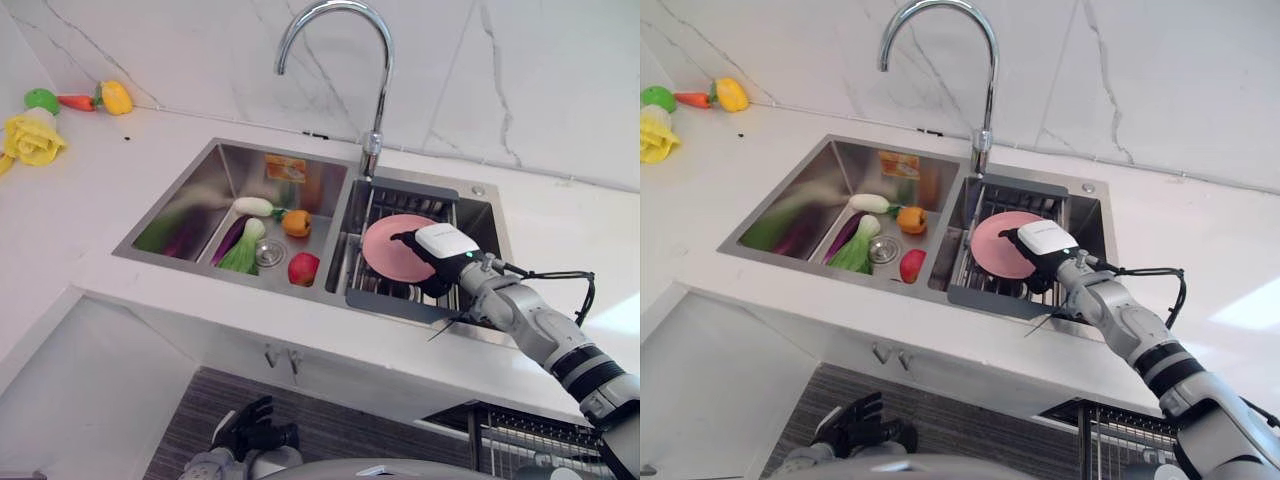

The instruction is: Place the dishes in the dishwasher.

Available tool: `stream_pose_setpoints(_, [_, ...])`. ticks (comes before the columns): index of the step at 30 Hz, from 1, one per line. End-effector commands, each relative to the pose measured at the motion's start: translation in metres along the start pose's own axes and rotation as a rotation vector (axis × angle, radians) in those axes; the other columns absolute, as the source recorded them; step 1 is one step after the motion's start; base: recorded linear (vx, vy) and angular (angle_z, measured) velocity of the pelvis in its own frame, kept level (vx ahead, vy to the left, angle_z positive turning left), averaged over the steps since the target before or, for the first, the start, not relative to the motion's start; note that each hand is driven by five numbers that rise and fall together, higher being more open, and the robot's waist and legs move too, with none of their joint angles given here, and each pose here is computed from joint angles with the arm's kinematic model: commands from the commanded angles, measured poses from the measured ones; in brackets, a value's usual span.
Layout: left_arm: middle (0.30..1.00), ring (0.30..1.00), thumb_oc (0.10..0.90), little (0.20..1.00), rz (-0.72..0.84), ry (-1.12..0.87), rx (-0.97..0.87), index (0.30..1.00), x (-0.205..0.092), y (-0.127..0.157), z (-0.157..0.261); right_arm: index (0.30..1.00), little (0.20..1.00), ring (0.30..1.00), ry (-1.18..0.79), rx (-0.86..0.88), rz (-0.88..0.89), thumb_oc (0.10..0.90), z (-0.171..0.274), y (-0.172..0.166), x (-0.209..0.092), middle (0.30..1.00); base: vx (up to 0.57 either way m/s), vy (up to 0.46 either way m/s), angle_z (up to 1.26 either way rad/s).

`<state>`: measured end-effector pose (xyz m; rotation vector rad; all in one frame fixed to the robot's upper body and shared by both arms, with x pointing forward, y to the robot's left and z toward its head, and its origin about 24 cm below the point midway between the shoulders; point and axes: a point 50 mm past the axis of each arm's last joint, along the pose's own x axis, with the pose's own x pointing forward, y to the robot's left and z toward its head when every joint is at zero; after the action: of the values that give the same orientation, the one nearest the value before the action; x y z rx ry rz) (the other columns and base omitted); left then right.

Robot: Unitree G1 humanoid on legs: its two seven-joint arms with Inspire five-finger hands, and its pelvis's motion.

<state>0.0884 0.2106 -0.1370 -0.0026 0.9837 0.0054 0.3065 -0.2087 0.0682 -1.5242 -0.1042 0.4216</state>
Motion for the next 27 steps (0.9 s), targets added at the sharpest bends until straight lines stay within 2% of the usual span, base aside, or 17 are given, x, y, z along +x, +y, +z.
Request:
stream_pose_setpoints(1, [0.900, 0.900, 0.800, 0.900, -0.014, 0.168, 0.141, 0.900, -0.011, 0.001, -0.041, 0.300, 0.300, 0.300, 0.013, -0.178, -0.167, 0.400, -0.012, -0.062, 0.014, 0.300, 0.00, 0.000, 0.00])
stream_pose_setpoints(10, [0.900, 0.900, 0.800, 0.900, 0.006, 0.169, 0.126, 0.900, -0.009, -0.001, -0.040, 0.300, 0.300, 0.300, 0.097, -0.114, -0.196, 0.400, -0.018, -0.046, 0.015, 0.300, 0.00, 0.000, 0.00])
stream_pose_setpoints(15, [0.900, 0.900, 0.800, 0.900, 0.015, 0.177, 0.123, 0.900, -0.008, 0.000, -0.039, 0.300, 0.300, 0.300, 0.099, 0.010, -0.280, 0.400, -0.009, -0.049, 0.016, 0.300, 0.00, 0.000, 0.00])
stream_pose_setpoints(20, [0.900, 0.900, 0.800, 0.900, 0.019, 0.194, 0.149, 0.900, -0.006, -0.001, -0.040, 0.300, 0.300, 0.300, -0.022, 0.088, -0.472, 0.400, 0.018, -0.084, 0.009, 0.300, -0.01, -0.007, -0.13])
stream_pose_setpoints(21, [0.900, 0.900, 0.800, 0.900, 0.028, 0.196, 0.149, 0.900, -0.005, -0.001, -0.039, 0.300, 0.300, 0.300, -0.068, 0.114, -0.563, 0.400, 0.028, -0.099, 0.003, 0.300, -0.01, -0.012, -0.07])
stream_pose_setpoints(22, [0.900, 0.900, 0.800, 0.900, 0.028, 0.196, 0.150, 0.900, -0.005, 0.000, -0.039, 0.300, 0.300, 0.300, -0.067, 0.114, -0.563, 0.400, 0.027, -0.099, 0.002, 0.300, -0.01, -0.017, -0.04])
stream_pose_setpoints(27, [0.900, 0.900, 0.800, 0.900, 0.053, 0.191, 0.132, 0.900, -0.001, -0.002, -0.034, 0.300, 0.300, 0.300, -0.150, 0.221, -0.820, 0.400, 0.041, -0.135, -0.024, 0.300, -0.01, -0.005, -0.04])
